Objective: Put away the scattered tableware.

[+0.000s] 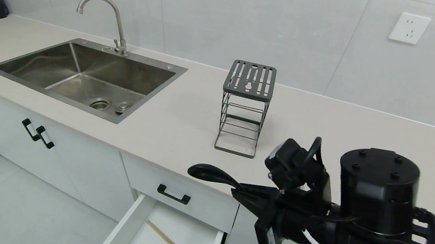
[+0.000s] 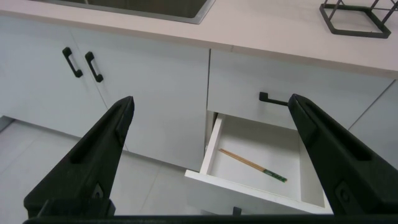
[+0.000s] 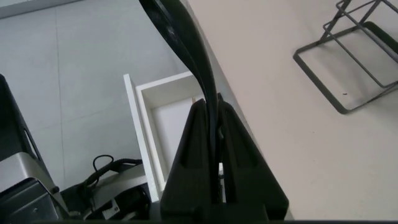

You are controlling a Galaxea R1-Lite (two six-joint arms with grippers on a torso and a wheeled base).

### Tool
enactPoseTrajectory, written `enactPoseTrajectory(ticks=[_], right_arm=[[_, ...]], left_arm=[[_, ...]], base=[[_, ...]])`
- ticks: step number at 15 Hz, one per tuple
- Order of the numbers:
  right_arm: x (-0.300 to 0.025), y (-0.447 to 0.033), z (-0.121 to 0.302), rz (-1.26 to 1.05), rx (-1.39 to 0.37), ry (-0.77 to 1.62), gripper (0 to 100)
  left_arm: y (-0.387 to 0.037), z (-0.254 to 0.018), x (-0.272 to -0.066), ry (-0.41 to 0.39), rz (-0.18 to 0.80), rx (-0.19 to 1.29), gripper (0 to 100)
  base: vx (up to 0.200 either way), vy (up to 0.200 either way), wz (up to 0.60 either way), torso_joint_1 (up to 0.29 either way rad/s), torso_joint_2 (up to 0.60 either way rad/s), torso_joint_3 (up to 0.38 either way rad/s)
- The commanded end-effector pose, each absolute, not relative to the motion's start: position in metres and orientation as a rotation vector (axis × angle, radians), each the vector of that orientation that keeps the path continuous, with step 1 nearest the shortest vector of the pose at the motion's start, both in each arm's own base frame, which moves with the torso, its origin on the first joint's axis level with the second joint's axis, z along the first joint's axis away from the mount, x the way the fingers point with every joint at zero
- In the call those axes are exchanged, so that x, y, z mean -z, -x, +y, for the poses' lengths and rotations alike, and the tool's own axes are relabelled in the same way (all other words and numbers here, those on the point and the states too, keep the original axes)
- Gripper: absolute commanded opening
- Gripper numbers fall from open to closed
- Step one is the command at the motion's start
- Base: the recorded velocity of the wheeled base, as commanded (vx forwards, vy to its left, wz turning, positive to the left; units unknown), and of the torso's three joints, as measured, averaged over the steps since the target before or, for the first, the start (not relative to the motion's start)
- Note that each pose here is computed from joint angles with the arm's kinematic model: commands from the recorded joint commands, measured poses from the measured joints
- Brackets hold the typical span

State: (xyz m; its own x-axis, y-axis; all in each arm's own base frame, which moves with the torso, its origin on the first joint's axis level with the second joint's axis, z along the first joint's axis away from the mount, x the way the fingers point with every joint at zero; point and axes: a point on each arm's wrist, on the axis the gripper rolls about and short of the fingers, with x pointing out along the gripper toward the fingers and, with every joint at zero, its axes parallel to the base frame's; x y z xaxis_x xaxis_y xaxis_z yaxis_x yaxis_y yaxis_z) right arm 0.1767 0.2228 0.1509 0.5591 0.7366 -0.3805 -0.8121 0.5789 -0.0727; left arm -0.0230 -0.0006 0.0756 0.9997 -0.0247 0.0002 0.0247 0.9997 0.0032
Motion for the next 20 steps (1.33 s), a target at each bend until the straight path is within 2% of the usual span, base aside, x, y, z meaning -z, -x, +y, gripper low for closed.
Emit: enactPoseTrajectory(ticks=[1,5,15,20], right_arm=[[-0.139,-0.180,0.240,0.360,-0.928,0.266,0],[-0.136,-0.177,0.274,0.379,-0.893,0.192,0],[-0.127,-0.165,0.295,0.416,-0.890,0.214,0],[-0.110,-0.161,0.309,0.430,-0.860,0.269,0]], left_arm=[[0.023,-0.001,-0.076,-0.003,0.001,0.025,100],[0.023,-0.001,-0.076,-0.003,0.001,0.025,100],[0.023,-0.001,-0.076,-0.003,0.001,0.025,100],[0.023,-0.001,-0.076,-0.003,0.001,0.025,100]], base=[[0.000,0.000,0.00,0.000,0.00,0.000],[0.000,0.000,0.00,0.000,0.00,0.000],[0.000,0.000,0.00,0.000,0.00,0.000],[0.000,0.000,0.00,0.000,0.00,0.000]])
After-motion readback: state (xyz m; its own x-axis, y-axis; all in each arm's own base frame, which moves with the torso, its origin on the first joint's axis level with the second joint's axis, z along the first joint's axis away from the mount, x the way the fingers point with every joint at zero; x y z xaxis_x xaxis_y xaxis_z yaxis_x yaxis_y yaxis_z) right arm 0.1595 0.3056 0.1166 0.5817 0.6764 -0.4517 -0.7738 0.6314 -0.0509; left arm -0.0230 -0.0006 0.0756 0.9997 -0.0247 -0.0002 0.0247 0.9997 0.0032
